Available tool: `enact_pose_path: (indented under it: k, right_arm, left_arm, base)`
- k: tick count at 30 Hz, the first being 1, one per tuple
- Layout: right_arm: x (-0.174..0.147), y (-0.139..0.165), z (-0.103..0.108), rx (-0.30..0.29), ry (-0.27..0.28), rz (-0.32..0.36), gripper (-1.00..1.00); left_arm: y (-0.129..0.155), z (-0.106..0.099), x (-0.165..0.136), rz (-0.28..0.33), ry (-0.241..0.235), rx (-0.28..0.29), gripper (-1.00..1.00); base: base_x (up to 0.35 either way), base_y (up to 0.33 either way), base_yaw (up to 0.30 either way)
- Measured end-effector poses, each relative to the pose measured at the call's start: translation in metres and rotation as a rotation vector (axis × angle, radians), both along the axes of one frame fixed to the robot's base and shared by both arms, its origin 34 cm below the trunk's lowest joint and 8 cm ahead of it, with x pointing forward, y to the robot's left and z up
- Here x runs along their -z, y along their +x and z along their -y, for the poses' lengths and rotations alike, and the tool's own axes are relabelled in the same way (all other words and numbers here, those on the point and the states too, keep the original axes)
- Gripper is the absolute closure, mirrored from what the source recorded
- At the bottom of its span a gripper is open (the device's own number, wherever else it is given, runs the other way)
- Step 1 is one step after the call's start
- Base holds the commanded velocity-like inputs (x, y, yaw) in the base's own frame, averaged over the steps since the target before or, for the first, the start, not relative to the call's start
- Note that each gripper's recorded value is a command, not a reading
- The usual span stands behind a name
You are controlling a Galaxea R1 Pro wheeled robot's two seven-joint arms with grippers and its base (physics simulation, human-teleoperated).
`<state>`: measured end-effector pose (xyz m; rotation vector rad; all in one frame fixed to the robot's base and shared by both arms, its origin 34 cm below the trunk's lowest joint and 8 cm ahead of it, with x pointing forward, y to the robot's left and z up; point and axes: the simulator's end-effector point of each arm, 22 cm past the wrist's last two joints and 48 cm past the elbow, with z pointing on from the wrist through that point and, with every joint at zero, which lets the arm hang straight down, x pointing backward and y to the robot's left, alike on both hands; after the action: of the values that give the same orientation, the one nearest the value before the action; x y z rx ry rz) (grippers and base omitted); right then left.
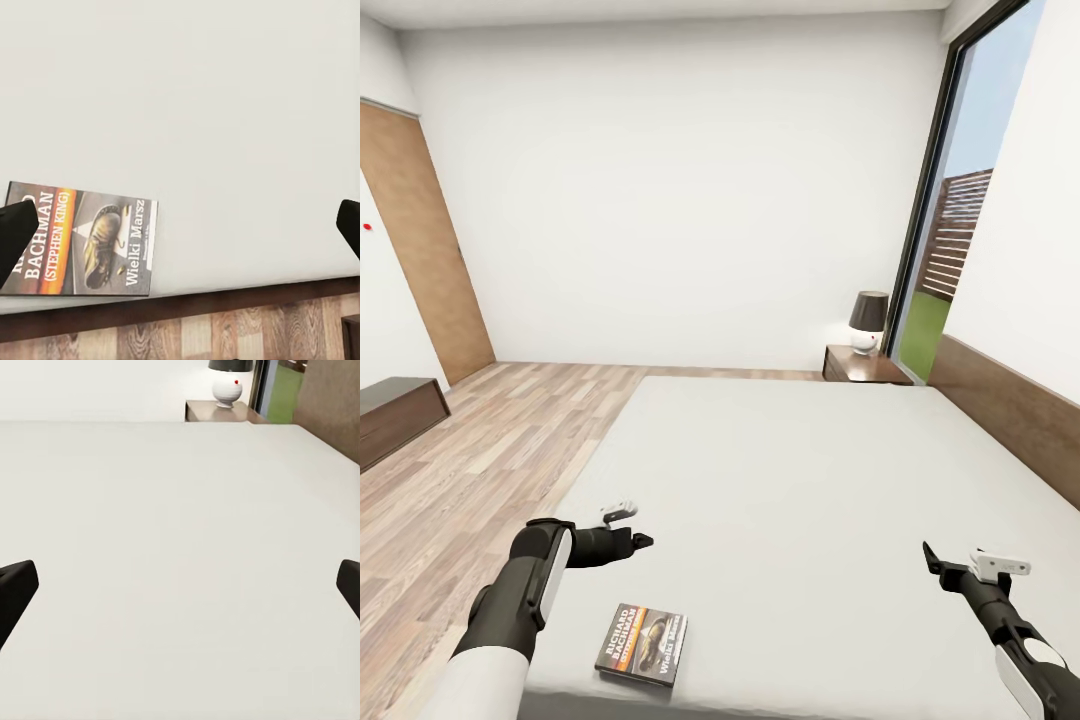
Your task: In the bedroom, move the book from the bed onto either nightstand, and place the two sandals side by side next to the bed.
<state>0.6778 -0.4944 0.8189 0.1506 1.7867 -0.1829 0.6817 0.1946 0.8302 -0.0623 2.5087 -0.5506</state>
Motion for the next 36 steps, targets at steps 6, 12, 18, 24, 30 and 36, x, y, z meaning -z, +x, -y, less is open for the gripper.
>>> enact_pose_path:
  k: [6, 12, 18, 24, 30, 36]
  right_arm:
    - [0.0, 0.0, 0.0001, 0.0, 0.0, 0.0, -1.0]
    - [0.0002, 0.0001, -0.0005, -0.001, 0.0, 0.0, -1.0]
    - [0.0002, 0.0, -0.0004, 0.0, 0.001, 0.0, -1.0]
    - [0.0002, 0.0001, -0.0005, -0.001, 0.0, 0.0, -1.0]
    - [0.0002, 0.0001, -0.0005, -0.001, 0.0, -0.001, -1.0]
    - [0.0003, 0.0, -0.0007, -0.002, -0.001, -0.001, -1.0]
  left_arm:
    - [-0.0001, 0.0003, 0.0, 0.0, -0.001, 0.001, -1.0]
    - [-0.0001, 0.0006, 0.0, 0.0, -0.001, 0.002, -1.0]
    - [-0.0001, 0.0007, 0.0, 0.0, 0.0, 0.002, -1.0]
    - [-0.0001, 0.0008, 0.0, 0.0, 0.0, 0.003, -1.0]
    - [-0.0003, 0.0011, 0.0004, -0.001, 0.0, 0.004, -1.0]
    - [-0.0004, 0.0011, 0.0003, -0.001, 0.0, 0.004, -1.0]
  base:
    - [0.0, 0.0, 0.0]
    - [0.0, 0.0, 0.0]
    - [0.0, 0.0, 0.0]
    - [0.0, -0.02, 0.0]
    - [0.0, -0.071, 0.0]
    - [0.011, -0.012, 0.0]
